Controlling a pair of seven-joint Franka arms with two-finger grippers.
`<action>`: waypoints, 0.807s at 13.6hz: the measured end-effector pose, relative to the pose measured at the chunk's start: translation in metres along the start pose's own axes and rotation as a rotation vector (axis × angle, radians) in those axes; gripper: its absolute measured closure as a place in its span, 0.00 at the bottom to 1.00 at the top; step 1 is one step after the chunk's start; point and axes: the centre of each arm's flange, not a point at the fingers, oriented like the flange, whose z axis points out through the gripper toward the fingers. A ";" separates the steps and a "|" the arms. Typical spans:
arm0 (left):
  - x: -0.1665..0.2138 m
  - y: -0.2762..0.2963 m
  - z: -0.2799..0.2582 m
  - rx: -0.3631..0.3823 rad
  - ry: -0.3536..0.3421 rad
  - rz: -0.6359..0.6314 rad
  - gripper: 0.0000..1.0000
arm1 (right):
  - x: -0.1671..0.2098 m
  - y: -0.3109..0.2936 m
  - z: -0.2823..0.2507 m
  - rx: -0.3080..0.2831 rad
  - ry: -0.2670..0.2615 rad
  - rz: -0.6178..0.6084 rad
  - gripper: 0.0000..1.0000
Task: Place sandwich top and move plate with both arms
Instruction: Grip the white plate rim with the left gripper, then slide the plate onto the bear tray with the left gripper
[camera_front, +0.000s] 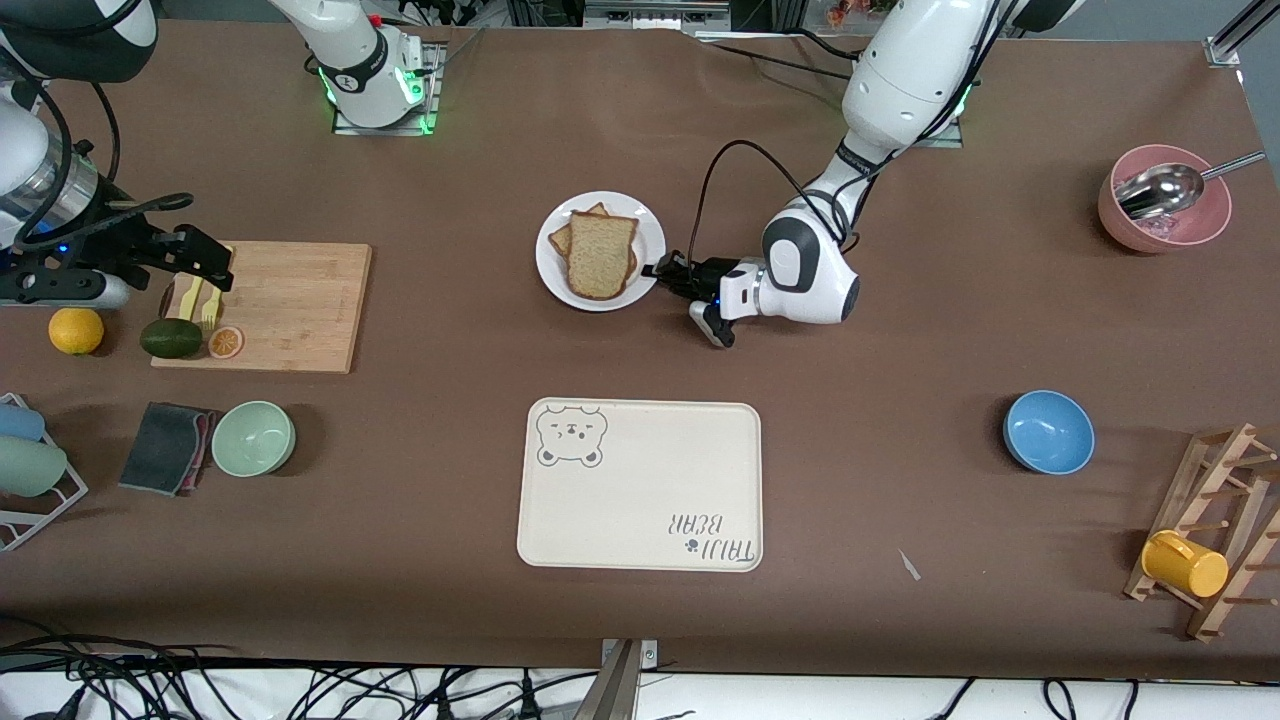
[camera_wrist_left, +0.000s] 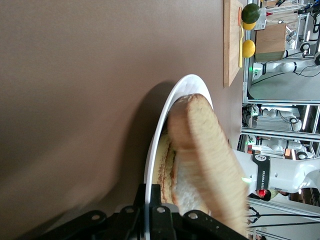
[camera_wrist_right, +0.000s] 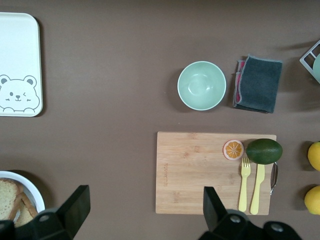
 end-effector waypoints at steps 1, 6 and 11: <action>0.000 0.000 0.000 0.001 0.001 0.000 0.95 | 0.000 0.000 0.000 0.002 -0.001 0.000 0.00; 0.009 0.002 -0.011 0.010 0.011 -0.017 0.96 | 0.000 -0.001 0.000 0.006 -0.004 0.000 0.00; 0.032 0.023 -0.058 -0.017 0.029 -0.041 0.96 | 0.000 -0.007 0.000 0.007 -0.005 -0.010 0.00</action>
